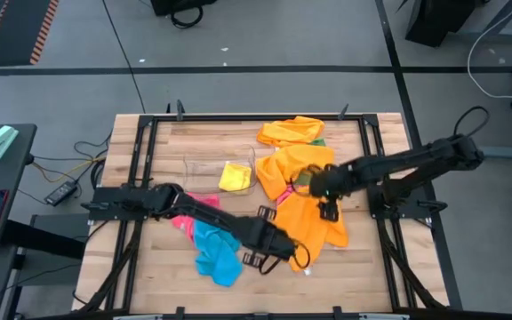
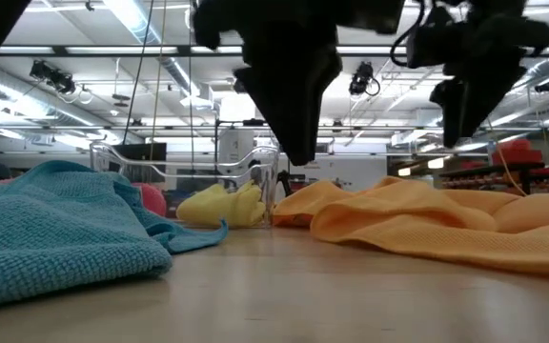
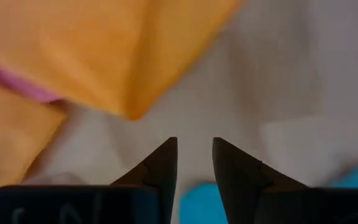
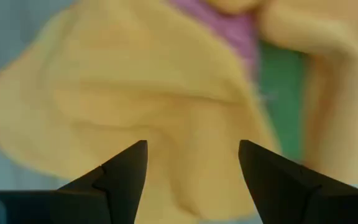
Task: Fold microfiber towels
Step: Fold the bottom orange microfiber cloth
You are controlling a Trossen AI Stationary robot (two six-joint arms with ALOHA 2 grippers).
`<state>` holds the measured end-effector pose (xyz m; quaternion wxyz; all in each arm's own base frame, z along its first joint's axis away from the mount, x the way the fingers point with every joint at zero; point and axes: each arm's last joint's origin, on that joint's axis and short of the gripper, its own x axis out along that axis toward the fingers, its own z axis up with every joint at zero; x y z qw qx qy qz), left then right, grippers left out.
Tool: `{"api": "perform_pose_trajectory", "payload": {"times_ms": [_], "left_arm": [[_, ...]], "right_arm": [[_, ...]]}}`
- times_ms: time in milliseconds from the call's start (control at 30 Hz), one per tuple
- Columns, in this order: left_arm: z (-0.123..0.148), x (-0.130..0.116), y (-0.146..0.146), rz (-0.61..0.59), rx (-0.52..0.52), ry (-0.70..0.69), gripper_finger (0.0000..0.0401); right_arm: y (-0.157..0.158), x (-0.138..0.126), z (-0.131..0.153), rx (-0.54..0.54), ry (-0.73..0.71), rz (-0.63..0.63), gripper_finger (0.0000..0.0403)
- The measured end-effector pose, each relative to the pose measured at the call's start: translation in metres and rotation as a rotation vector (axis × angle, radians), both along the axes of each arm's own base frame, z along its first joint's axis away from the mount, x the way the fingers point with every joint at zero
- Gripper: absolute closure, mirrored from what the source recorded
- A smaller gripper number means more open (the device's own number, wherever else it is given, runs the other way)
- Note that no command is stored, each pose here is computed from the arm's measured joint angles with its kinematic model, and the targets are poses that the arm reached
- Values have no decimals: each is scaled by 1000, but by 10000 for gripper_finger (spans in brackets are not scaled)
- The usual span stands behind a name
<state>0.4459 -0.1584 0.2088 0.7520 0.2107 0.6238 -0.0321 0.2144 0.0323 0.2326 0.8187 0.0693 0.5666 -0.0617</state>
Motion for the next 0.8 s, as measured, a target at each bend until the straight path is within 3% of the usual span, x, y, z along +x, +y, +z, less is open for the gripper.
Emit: {"api": "perform_pose_trajectory", "payload": {"times_ms": [200,333,533,633,800], "left_arm": [[0,-9,-23,-65,-11,12,301],[0,-14,-34,-91,-11,13,309],[0,-18,-36,-95,-1,37,320],[-1,-17,-32,-79,0,44,323],[-1,-16,-29,-68,1,47,322]], "right_arm": [[48,-4,-28,106,-153,95,150],[70,-14,-54,142,-259,11,150],[102,-21,-87,55,-290,39,150],[111,-13,-100,-50,-284,29,151],[115,7,-120,-121,-223,11,151]]}}
